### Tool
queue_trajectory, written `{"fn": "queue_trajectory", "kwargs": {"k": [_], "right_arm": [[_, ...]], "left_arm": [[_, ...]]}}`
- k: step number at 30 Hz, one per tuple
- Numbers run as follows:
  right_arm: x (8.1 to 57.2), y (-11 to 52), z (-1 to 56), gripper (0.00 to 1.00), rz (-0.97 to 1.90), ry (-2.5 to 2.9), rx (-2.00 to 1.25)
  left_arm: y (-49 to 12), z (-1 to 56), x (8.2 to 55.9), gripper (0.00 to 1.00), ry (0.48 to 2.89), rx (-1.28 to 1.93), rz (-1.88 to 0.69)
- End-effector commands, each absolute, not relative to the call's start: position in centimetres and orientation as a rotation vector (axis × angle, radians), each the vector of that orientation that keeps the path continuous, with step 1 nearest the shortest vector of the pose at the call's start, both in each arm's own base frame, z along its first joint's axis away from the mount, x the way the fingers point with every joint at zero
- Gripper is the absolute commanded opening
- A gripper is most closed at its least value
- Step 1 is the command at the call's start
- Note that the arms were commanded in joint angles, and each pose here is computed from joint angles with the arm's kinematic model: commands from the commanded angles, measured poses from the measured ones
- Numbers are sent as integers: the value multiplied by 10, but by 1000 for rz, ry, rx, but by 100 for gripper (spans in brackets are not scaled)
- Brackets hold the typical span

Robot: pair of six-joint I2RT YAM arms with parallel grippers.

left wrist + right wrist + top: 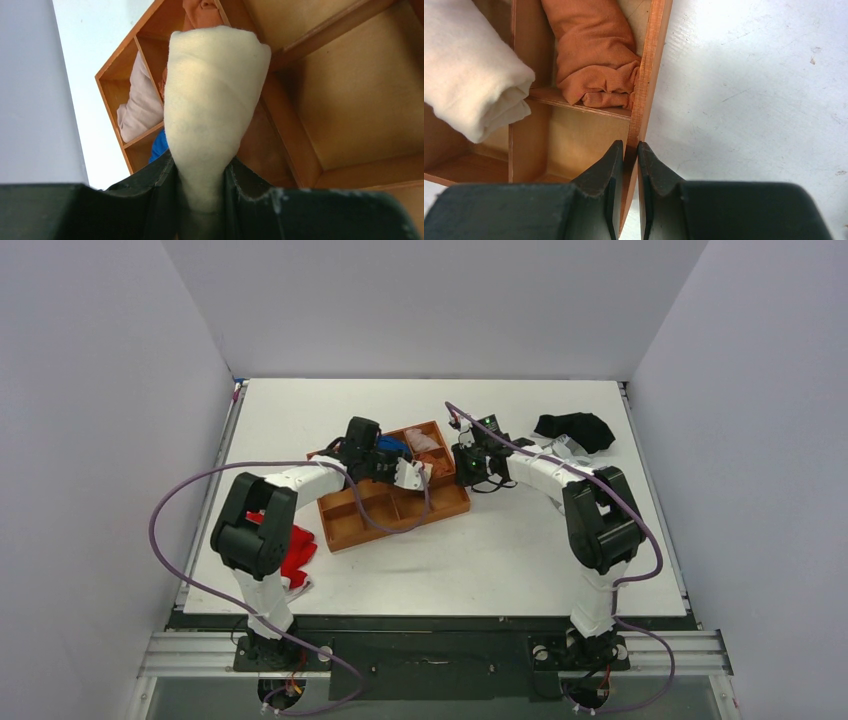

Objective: Roll the underwear
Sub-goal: Place the underwear in the storage box.

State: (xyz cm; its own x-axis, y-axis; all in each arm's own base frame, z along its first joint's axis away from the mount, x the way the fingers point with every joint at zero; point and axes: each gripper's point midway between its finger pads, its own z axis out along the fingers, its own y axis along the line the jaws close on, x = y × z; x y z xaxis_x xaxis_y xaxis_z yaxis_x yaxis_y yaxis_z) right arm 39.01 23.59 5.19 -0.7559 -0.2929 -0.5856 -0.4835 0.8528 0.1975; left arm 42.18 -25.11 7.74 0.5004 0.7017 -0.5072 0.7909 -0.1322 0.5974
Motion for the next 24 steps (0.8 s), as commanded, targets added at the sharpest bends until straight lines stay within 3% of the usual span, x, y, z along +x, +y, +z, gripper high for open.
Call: {"fn": "queue_trajectory", "kwargs": {"k": [1, 16, 24], "right_arm": [[377, 231, 62, 0, 498, 2478, -603], [381, 230, 58, 0, 496, 2487, -597], [384, 225, 62, 0, 492, 2485, -582]], "left_arm": [[-238, 80, 434, 0, 1211, 1867, -79], [-231, 44, 424, 0, 1207, 2049, -96], [-226, 21, 400, 0, 1283, 2291, -231]]}}
